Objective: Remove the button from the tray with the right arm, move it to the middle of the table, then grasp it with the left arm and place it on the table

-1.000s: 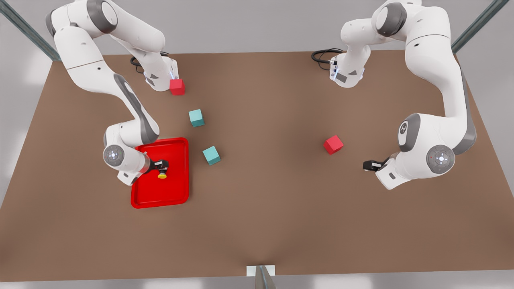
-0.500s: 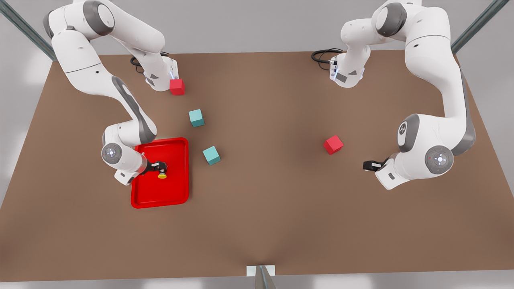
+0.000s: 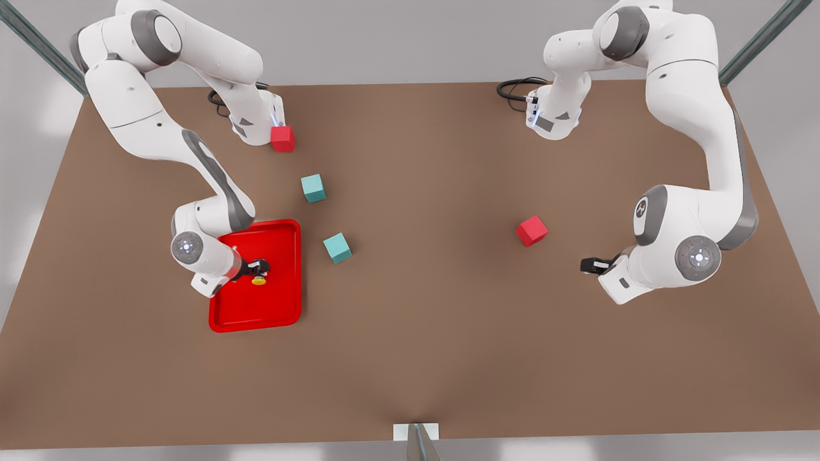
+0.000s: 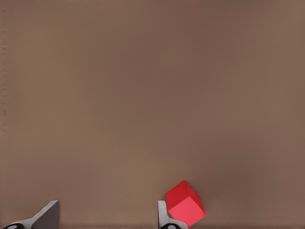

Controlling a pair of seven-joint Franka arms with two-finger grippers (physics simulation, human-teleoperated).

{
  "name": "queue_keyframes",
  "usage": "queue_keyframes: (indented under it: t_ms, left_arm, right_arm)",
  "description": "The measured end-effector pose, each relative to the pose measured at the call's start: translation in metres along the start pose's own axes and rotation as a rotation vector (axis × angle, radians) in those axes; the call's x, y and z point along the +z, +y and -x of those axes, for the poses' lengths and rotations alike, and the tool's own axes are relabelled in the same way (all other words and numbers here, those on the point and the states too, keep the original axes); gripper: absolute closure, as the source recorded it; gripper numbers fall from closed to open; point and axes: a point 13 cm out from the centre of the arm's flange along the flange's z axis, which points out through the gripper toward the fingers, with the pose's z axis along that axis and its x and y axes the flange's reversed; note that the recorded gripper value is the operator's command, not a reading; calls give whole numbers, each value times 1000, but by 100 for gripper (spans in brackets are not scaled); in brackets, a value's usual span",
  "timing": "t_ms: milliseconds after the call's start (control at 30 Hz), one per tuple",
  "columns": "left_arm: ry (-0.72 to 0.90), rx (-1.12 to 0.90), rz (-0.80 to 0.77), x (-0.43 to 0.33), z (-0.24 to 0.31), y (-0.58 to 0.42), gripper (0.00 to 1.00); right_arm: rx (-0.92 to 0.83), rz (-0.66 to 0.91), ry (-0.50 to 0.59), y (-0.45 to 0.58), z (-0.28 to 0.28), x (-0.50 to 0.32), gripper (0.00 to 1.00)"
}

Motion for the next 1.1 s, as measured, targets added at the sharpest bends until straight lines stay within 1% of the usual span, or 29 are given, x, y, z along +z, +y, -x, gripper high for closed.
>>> queue_keyframes:
  t_ms: [200,233,300,333,367,600,967,1000,1033,1100]
  left_arm:
    - [1,0,2,0,0,1,0]
    - [1,0,2,0,0,1,0]
    - [1,0,2,0,0,1,0]
    - [1,0,3,0,0,1,0]
    - [1,0,3,0,0,1,0]
    - [2,0,3,0,0,1,0]
    - [1,-1,5,-1,-1,1,0]
    - [1,-1,5,-1,-1,2,0]
    - [1,-1,5,0,-1,2,0]
    - [1,-1,5,0,-1,2,0]
  right_arm:
    - [-6,2,6,-1,-1,9,0]
    - [-6,1,6,-2,-1,10,4]
    - [-7,0,5,-3,-2,10,35]
    - [-8,1,5,-3,-1,10,43]
    - [-9,2,4,-2,-1,10,46]
    - [-14,-4,3,1,0,10,48]
    - [-11,-20,-4,-6,1,7,46]
    - [-11,-21,-4,-7,1,7,43]
    - [-12,-23,-4,-7,1,7,37]
    - [-13,-26,-4,-9,0,7,37]
